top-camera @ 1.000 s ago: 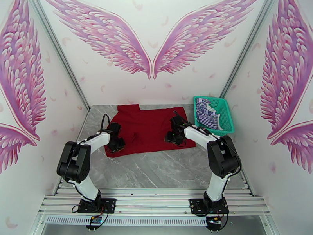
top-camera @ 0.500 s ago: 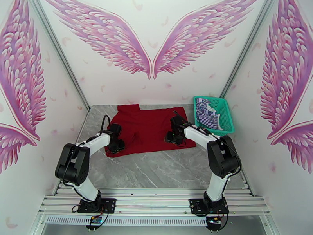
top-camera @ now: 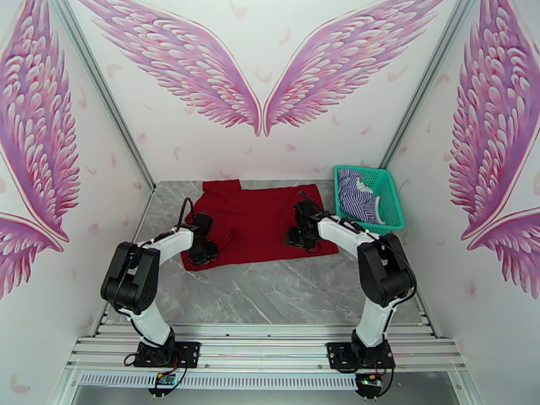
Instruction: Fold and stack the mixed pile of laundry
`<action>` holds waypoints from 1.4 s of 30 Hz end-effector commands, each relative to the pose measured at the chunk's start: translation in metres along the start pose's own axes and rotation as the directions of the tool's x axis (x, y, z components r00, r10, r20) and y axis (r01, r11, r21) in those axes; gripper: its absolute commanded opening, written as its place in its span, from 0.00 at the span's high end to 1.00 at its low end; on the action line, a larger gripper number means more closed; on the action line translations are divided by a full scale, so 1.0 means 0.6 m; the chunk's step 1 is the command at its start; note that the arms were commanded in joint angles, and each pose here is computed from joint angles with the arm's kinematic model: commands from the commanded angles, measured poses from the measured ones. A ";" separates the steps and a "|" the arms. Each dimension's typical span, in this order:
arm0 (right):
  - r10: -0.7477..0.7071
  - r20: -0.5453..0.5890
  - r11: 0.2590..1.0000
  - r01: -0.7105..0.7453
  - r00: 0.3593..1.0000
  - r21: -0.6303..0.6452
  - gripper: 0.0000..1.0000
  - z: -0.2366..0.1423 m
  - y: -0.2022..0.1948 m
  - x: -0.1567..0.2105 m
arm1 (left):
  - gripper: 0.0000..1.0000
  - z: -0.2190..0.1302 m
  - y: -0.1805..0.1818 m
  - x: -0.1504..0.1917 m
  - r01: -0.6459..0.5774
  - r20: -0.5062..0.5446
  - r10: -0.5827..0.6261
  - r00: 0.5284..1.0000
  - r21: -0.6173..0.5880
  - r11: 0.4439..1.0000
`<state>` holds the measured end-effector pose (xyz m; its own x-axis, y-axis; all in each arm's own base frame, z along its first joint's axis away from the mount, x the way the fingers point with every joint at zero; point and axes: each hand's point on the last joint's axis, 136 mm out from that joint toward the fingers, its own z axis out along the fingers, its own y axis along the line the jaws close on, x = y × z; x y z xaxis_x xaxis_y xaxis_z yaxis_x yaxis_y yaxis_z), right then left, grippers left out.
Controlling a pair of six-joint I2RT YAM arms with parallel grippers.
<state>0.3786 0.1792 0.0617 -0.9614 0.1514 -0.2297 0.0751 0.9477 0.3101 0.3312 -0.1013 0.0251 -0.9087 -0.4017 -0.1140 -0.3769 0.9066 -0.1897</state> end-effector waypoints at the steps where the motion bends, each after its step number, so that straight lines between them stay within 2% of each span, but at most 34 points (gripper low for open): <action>1: -0.011 -0.009 1.000 0.011 1.000 0.002 0.53 0.005 0.006 0.000 | 0.83 -0.022 -0.009 -0.016 -0.019 0.032 0.019 0.999 -0.004 1.000; 3: -0.012 -0.008 1.000 0.012 1.000 0.000 0.53 0.005 0.007 -0.002 | 0.84 -0.029 -0.008 -0.016 -0.022 0.040 0.022 0.999 -0.005 1.000; 8: -0.010 -0.013 1.000 0.010 1.000 -0.002 0.53 0.009 0.008 -0.001 | 1.00 -0.030 -0.005 -0.020 -0.023 0.047 0.023 0.999 -0.005 1.000; 14: -0.013 -0.008 1.000 0.013 1.000 -0.001 0.53 0.006 0.009 -0.005 | 1.00 -0.048 -0.019 -0.050 -0.035 0.109 0.034 0.993 0.007 0.999; 24: -0.022 0.014 1.000 0.021 1.000 0.017 0.53 -0.002 0.005 -0.014 | 1.00 -0.113 -0.034 -0.157 -0.030 0.300 0.016 0.954 0.041 0.999; 27: -0.029 0.019 0.999 0.028 0.999 0.023 0.53 -0.004 0.006 -0.020 | 1.00 -0.124 -0.039 -0.196 -0.022 0.341 0.001 0.940 0.057 0.998; 31: -0.034 0.026 0.999 0.033 0.999 0.023 0.53 -0.006 0.009 -0.027 | 1.00 -0.110 -0.044 -0.230 -0.001 0.353 -0.022 0.935 0.065 0.998; 32: -0.038 0.028 0.999 0.037 0.999 0.023 0.53 -0.007 0.010 -0.028 | 0.94 -0.105 -0.040 -0.239 0.017 0.354 -0.035 0.934 0.054 0.998; 34: -0.037 0.032 0.999 0.037 0.999 0.022 0.53 -0.009 0.011 -0.032 | 0.59 -0.095 -0.029 -0.249 0.056 0.350 -0.061 0.935 0.025 0.998; 35: -0.039 0.035 0.999 0.038 0.999 0.024 0.53 -0.011 0.011 -0.033 | 0.47 -0.093 -0.025 -0.254 0.070 0.351 -0.071 0.934 0.015 0.997; 40: -0.045 0.060 0.998 0.042 0.997 0.048 0.52 -0.026 0.001 -0.043 | 0.33 -0.125 0.002 -0.256 0.126 0.377 -0.096 0.921 -0.057 0.990; 42: -0.042 0.070 0.997 0.038 0.997 0.063 0.52 -0.033 -0.010 -0.048 | 0.31 -0.149 0.009 -0.248 0.119 0.387 -0.083 0.918 -0.070 0.990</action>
<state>0.3929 0.1758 0.0722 -0.9526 0.1367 -0.2717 0.0573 0.9579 0.2812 0.4533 -0.0386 0.0953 -0.7645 -0.4909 -0.4178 -0.4691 0.8682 -0.1616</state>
